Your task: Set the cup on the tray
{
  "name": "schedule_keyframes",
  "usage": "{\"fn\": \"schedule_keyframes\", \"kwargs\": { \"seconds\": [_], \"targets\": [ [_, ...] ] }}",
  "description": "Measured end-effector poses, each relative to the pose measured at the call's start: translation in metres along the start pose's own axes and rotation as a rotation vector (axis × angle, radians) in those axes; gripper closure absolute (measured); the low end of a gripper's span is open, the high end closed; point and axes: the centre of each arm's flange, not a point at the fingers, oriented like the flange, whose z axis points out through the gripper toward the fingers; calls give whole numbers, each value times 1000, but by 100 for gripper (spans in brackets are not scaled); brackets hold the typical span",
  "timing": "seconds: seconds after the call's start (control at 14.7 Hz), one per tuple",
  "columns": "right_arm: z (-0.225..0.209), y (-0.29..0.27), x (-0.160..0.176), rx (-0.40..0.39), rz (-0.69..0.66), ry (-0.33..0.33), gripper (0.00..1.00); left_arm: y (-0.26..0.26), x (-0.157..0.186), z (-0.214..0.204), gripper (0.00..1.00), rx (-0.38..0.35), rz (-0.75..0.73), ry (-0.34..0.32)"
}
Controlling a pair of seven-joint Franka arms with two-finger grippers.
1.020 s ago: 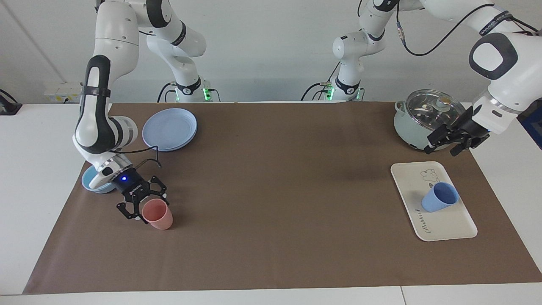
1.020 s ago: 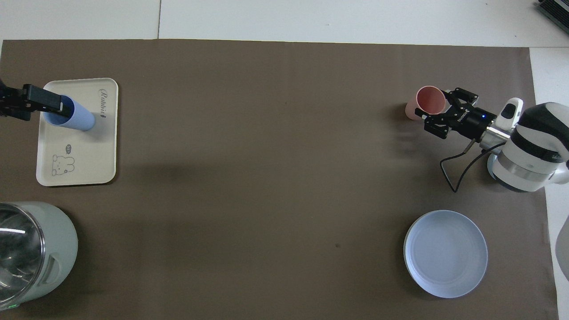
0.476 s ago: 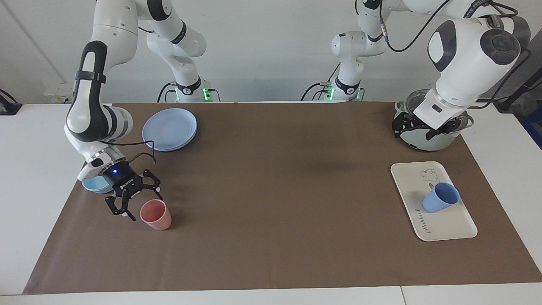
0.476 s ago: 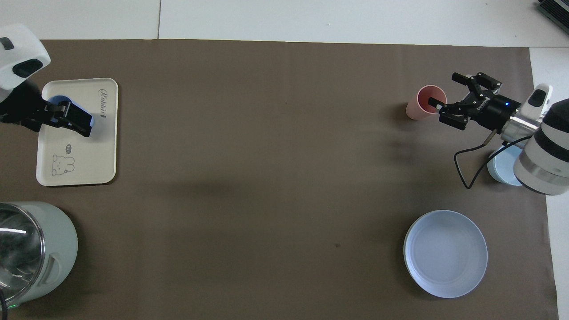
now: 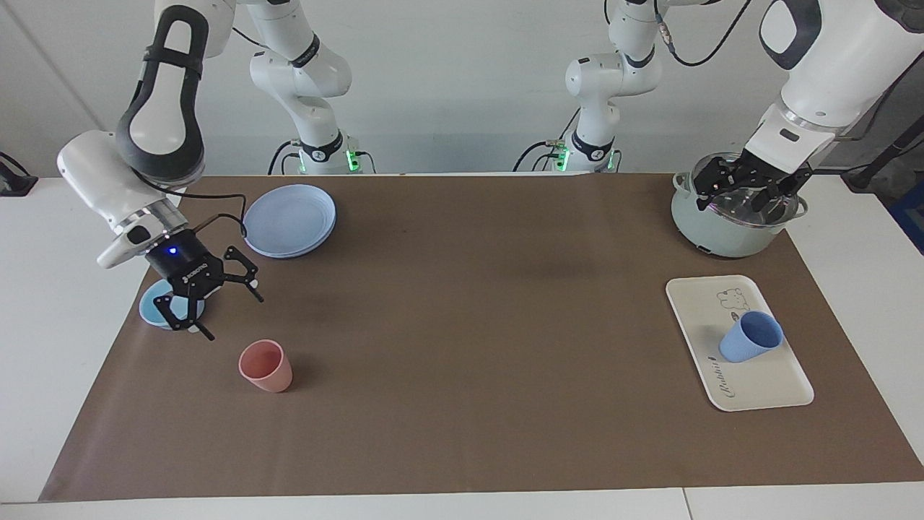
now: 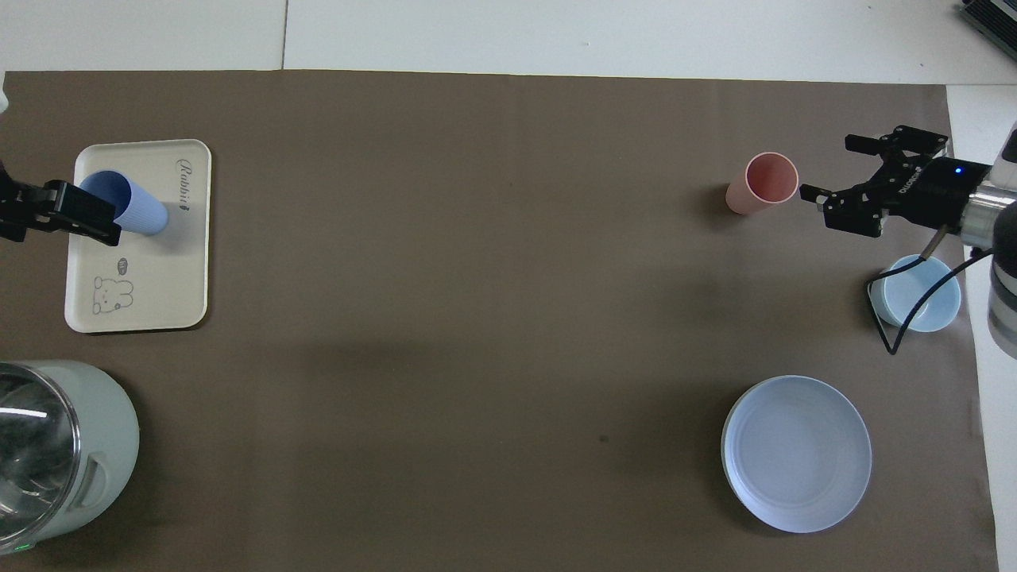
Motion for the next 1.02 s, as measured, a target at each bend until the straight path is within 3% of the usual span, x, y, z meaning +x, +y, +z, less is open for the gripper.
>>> {"fn": "schedule_keyframes", "kwargs": {
  "seconds": [0.2, 0.41, 0.61, 0.88, 1.02],
  "targets": [
    [-8, -25, 28, -24, 28, -150, 0, -9, -1, 4, 0, -2, -15, -9],
    [-14, -45, 45, -57, 132, -259, 0, -10, -1, 4, 0, -3, -17, -8],
    [-9, -63, 57, -111, 215, -349, 0, -19, -6, 4, 0, -18, -35, -8],
    [-6, -104, 82, -204, 358, -544, 0, -26, -12, 2, 0, -32, -51, 3],
    [-24, -110, 97, -238, 422, -585, 0, -25, -11, 3, 0, -32, -48, 8]
  ]
}}
